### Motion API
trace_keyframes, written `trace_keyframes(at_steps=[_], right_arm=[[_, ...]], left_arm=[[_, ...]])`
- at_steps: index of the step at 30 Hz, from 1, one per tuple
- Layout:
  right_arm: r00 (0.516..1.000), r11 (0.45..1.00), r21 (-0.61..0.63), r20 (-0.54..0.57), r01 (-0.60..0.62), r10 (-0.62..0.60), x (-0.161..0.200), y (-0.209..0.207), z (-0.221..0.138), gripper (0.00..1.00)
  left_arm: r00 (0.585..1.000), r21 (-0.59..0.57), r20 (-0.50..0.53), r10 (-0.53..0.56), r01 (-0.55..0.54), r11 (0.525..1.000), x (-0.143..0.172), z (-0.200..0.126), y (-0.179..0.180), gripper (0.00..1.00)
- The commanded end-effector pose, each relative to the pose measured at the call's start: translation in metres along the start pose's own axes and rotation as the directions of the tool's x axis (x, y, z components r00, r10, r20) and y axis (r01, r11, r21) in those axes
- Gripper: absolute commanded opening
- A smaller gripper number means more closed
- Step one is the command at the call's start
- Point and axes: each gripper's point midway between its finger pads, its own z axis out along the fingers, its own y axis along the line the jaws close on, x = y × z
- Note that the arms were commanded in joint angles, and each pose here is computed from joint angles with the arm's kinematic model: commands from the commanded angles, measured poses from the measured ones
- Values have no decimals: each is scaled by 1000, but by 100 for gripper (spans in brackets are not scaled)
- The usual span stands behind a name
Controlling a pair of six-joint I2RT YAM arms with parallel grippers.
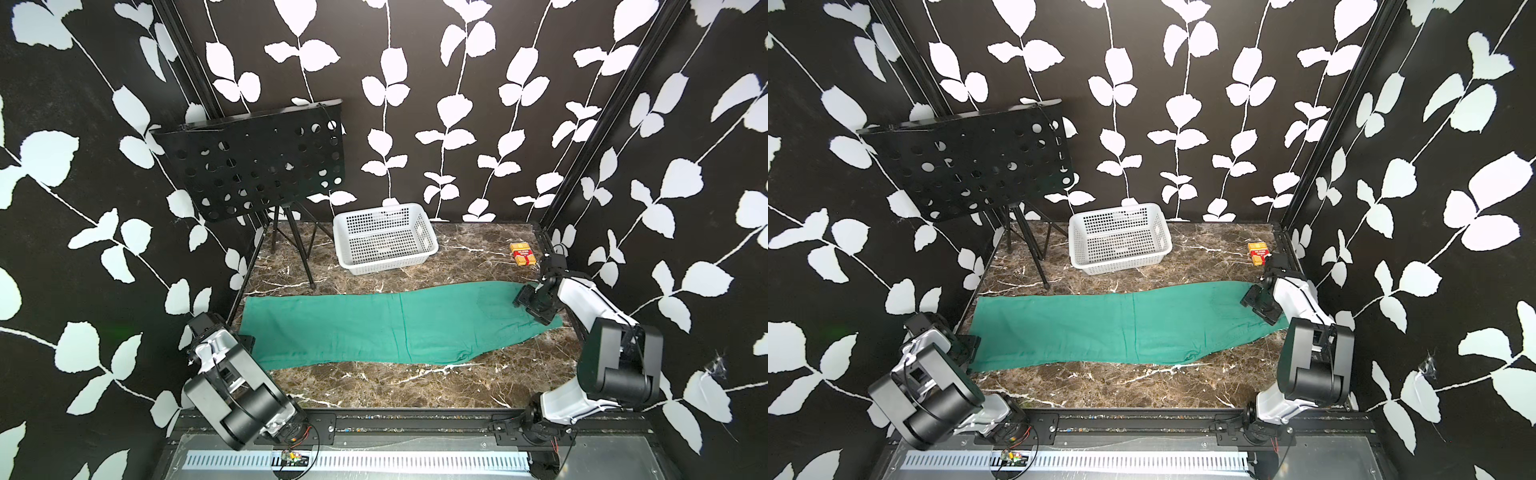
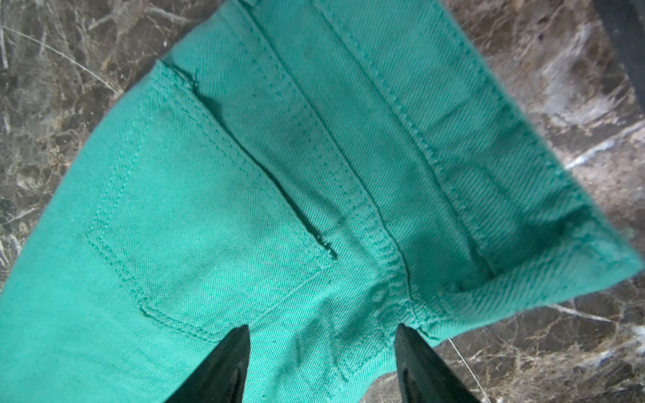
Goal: Roll up the long pants
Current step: Fold the long pant at the center of the board.
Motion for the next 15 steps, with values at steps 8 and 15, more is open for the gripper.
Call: trace_keyframes(at_steps=[8,15], right_arm=[[1000,1000,-2,-5,-4,4,12,-10,-7,68],[1000,1000,-26,16,7,-6,11,-6,-19,67]], left_arm=[[995,19,-46,92,-91,996,-4,13,-9,29],[993,27,14,117,-118,993,-16,-24,-15,0]])
